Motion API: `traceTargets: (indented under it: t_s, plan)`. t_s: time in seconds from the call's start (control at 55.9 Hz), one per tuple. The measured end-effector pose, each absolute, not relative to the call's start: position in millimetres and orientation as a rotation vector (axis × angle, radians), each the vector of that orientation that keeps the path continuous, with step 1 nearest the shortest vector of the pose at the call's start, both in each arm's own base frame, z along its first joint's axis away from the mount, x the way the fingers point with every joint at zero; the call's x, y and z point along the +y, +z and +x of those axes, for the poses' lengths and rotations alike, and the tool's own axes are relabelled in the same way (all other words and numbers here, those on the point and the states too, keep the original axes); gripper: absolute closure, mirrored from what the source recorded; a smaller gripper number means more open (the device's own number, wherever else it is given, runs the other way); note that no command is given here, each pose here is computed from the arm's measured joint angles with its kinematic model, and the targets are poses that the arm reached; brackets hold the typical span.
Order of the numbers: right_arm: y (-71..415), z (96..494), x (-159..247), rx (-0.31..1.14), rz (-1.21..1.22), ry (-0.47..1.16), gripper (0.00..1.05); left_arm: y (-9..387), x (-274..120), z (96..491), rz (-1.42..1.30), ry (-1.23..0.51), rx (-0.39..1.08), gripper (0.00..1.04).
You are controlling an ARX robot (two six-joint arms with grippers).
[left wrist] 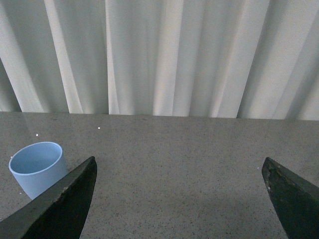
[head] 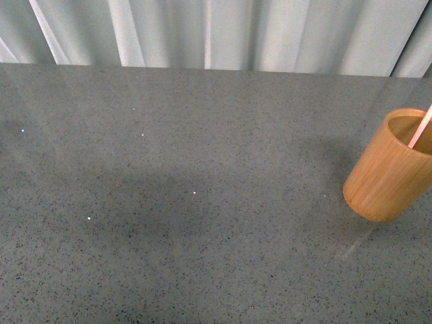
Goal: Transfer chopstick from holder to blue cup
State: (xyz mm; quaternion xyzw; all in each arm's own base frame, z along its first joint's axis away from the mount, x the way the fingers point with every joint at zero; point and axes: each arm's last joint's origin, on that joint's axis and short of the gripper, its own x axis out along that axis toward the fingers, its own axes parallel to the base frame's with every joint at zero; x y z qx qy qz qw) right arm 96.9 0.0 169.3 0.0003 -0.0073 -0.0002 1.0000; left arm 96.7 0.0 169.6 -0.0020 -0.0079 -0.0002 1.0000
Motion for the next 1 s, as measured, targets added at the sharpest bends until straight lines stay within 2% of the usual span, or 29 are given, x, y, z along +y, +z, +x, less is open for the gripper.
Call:
traceTargets:
  t_s: [1.003]
  plan:
    - [169.3, 96.9, 0.0, -0.015, 0.001, -0.001, 0.10, 169.6, 0.0, 96.7, -0.004, 0.000, -0.016, 0.07]
